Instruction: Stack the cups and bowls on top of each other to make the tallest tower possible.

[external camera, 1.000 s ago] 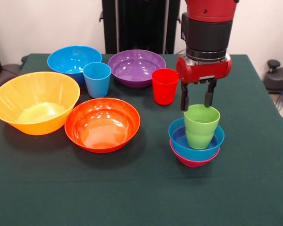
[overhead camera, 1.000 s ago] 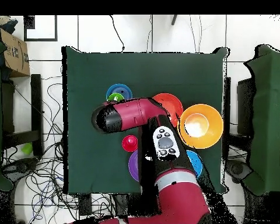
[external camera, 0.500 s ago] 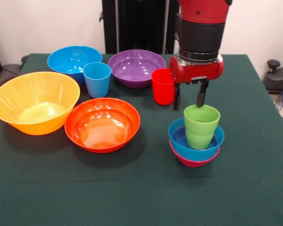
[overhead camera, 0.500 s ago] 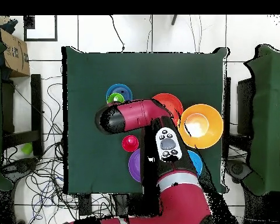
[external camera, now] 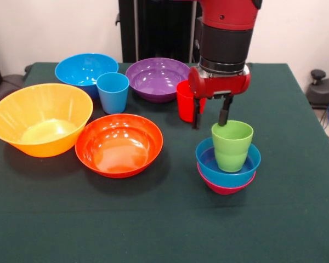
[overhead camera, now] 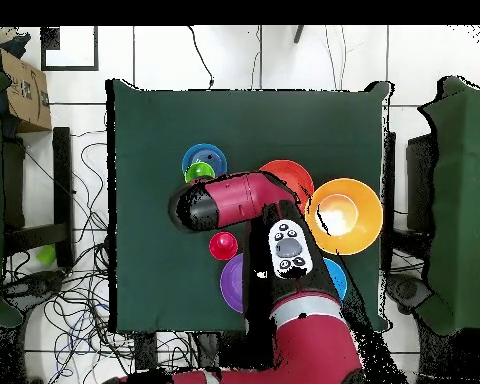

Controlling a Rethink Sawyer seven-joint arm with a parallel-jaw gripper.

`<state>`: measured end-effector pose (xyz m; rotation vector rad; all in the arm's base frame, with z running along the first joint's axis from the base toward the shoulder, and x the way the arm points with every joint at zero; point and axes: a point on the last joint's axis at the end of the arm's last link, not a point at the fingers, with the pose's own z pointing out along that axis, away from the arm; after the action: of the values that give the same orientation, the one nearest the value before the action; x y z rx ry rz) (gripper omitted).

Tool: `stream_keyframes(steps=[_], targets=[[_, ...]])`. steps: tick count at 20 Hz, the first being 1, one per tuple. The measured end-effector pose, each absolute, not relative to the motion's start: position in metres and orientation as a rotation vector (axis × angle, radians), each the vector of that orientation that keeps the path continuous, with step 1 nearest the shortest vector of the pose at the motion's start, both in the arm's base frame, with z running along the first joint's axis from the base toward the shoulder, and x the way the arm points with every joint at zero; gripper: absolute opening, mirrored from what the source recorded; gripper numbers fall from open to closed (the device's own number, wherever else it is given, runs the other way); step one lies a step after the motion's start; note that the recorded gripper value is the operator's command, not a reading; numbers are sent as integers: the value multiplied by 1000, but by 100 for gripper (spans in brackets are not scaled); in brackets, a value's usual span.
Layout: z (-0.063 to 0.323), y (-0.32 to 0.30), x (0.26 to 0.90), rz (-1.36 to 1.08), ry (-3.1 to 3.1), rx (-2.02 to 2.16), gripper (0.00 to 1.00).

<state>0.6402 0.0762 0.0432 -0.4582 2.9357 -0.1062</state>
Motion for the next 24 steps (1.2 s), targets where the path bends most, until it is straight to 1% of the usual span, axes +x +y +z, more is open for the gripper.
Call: stream_keyframes(steps=[12,24], targets=[[11,93,642,-76,2880,-493,100],[7,94,643,-68,2858,-490,100]])
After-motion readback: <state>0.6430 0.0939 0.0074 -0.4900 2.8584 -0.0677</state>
